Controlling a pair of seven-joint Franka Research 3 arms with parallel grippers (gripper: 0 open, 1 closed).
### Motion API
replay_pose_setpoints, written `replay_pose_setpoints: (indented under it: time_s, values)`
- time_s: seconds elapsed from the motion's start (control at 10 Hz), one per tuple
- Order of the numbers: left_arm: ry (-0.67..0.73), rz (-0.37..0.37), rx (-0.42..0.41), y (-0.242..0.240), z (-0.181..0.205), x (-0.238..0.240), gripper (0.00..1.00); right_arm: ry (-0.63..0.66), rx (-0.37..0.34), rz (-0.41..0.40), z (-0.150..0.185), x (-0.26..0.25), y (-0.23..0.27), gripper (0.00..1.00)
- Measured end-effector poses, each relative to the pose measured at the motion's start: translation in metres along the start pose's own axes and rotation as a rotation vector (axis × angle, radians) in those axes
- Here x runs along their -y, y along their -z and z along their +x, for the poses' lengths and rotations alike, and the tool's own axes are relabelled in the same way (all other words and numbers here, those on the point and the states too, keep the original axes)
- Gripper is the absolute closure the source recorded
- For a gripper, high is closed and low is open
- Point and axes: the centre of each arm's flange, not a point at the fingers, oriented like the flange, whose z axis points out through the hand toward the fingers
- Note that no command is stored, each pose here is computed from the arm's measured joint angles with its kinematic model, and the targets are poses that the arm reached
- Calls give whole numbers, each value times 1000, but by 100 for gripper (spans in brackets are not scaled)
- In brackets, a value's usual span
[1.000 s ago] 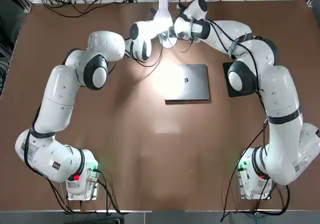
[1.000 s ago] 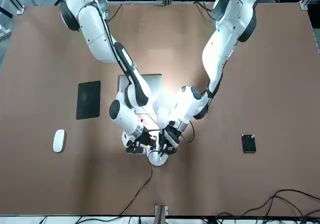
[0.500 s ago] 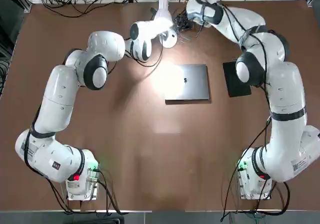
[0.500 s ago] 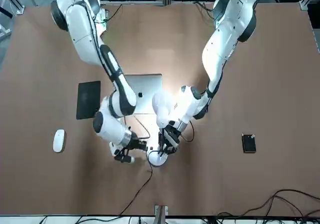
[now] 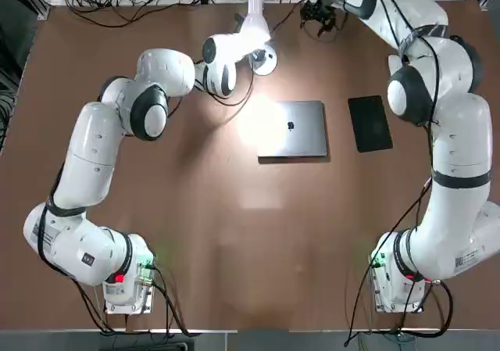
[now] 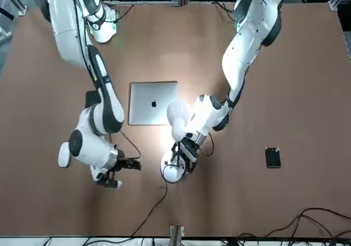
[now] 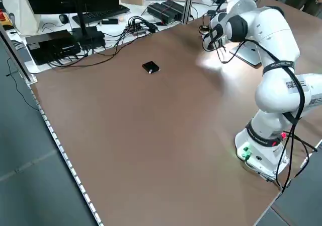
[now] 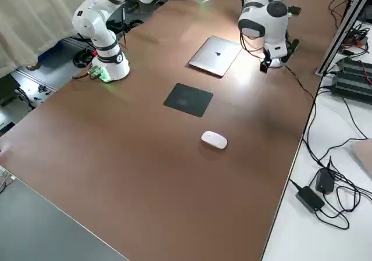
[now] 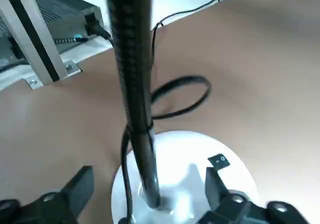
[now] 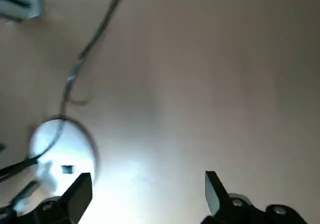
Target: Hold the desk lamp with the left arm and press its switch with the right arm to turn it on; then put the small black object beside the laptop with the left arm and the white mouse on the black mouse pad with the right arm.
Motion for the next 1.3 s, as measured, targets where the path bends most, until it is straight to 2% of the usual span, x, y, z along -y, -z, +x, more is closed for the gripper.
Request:
replay_pose_setpoints:
  time_s: [0.2,0.3,0.6,0.8,0.9,1.1,1.3]
  values:
    - [-3,-4,34,7,-15,-1,0,45,-10,-128,13,-46,21,0]
    - [-2,-2,66,17,-24,5,0,77,-14,-157,16,-67,32,0]
    - [31,14,158,79,-47,44,0,111,15,-177,18,-190,74,0]
    - [45,56,216,132,-59,78,0,90,37,-182,0,-262,77,0]
    - [61,62,280,157,-64,97,0,100,34,-190,-13,-290,70,0]
    - [137,35,470,199,-59,151,0,166,40,-206,-30,-329,59,0]
    - [261,18,602,231,-51,200,0,241,19,-236,-29,-349,66,0]
